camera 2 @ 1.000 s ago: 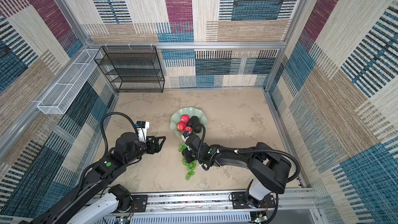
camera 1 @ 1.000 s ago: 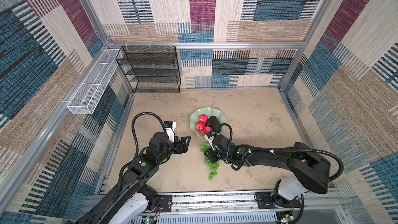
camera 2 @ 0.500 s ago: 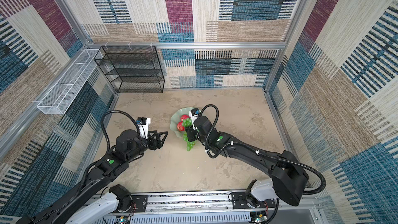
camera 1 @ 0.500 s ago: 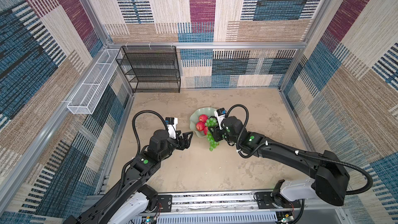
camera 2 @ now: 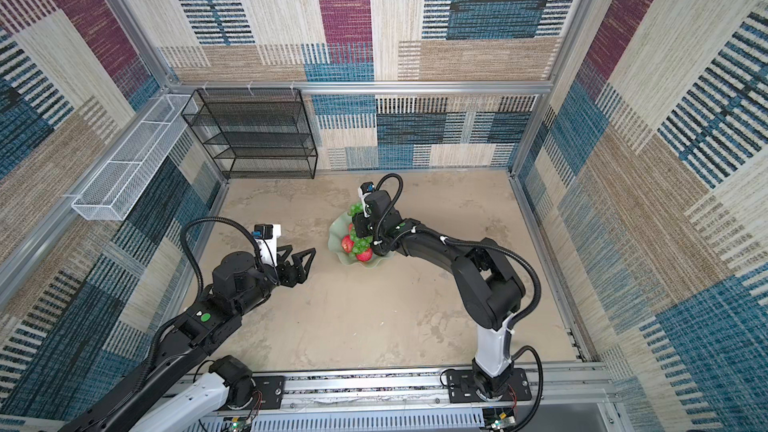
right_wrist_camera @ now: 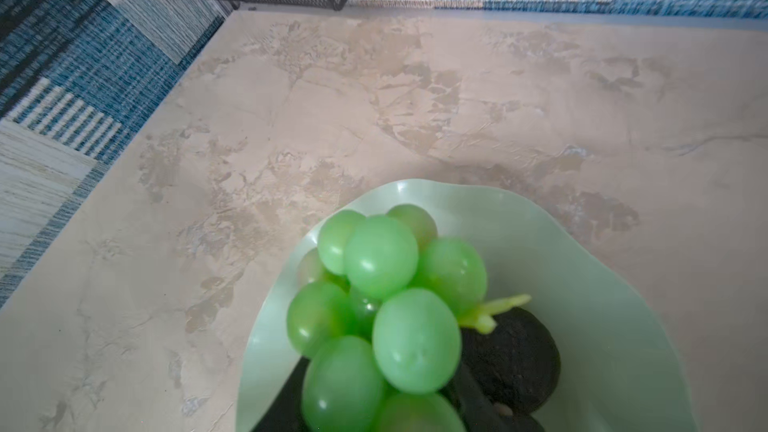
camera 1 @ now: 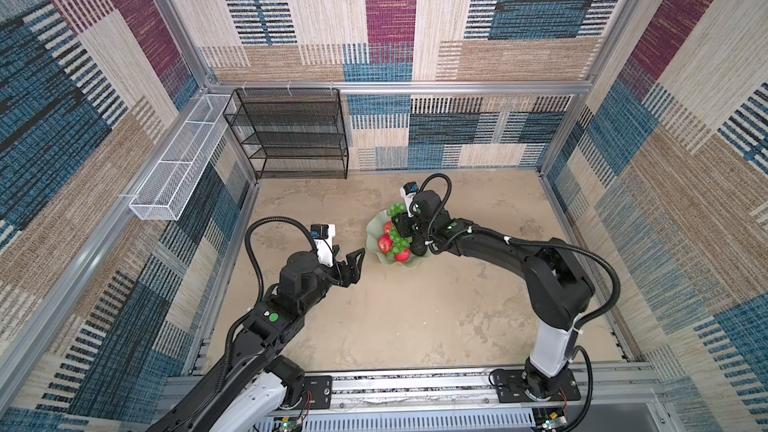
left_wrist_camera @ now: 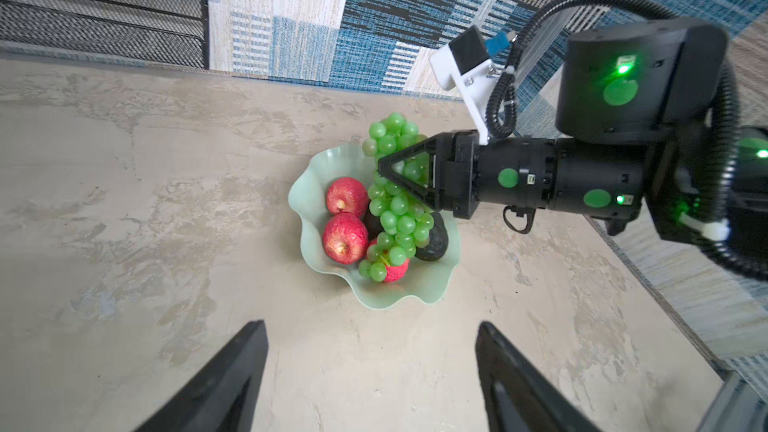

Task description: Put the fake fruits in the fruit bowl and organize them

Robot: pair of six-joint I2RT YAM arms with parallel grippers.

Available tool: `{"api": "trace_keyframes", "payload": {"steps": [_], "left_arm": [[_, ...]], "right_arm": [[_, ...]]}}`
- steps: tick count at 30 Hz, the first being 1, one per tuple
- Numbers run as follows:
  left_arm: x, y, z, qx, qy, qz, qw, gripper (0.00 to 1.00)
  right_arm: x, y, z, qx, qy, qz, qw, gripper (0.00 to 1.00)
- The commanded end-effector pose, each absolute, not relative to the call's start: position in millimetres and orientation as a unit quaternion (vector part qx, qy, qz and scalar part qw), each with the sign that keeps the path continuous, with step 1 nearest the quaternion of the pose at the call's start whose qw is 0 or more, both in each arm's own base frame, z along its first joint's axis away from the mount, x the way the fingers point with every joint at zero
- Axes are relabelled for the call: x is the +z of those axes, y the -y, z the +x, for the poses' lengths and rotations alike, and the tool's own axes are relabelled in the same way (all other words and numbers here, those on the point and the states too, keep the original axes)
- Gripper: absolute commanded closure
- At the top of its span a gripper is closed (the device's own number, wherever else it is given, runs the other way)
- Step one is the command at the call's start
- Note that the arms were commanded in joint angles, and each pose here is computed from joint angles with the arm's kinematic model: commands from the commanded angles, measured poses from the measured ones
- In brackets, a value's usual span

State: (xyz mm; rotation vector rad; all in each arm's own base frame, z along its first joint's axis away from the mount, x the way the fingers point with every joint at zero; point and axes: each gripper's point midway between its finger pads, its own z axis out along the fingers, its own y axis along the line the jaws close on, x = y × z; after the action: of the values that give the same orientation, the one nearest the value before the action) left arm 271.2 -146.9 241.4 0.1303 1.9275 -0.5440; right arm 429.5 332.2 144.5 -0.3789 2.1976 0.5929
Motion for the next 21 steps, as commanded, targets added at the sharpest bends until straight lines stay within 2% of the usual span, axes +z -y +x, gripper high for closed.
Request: {"api": "trace_keyframes", "payload": {"steps": [1, 6, 11, 15, 17, 21], "left_arm": [[248.9, 126.7, 285.0, -0.161, -0.806, 0.048, 0.567, 0.17], [242.8, 89.6, 310.2, -0.080, -0.809, -0.004, 0.583, 0.11], [213.8, 43.2, 341.9, 0.020, -0.819, -0.070, 0.569, 0.03], [177.5, 22.7, 352.9, 0.092, -0.831, -0.059, 0.546, 0.01], [159.3, 10.0, 356.8, 0.114, -0.829, -0.058, 0.544, 0.01], [124.3, -6.6, 369.0, 0.063, -0.830, -0.070, 0.549, 0.01]], "right_arm": [[150.0, -337.2, 444.1, 0.250, -0.860, -0.155, 0.417, 0.46], [180.7, -318.4, 457.1, 0.248, -0.844, -0.140, 0.455, 0.01], [226.0, -270.0, 440.5, 0.204, -0.802, -0.134, 0.545, 0.00], [237.1, -206.3, 411.4, 0.133, -0.773, -0.098, 0.613, 0.00], [232.3, -166.2, 400.7, 0.112, -0.772, -0.056, 0.623, 0.00], [227.1, -89.1, 373.0, 0.050, -0.743, 0.022, 0.668, 0.00]]}}
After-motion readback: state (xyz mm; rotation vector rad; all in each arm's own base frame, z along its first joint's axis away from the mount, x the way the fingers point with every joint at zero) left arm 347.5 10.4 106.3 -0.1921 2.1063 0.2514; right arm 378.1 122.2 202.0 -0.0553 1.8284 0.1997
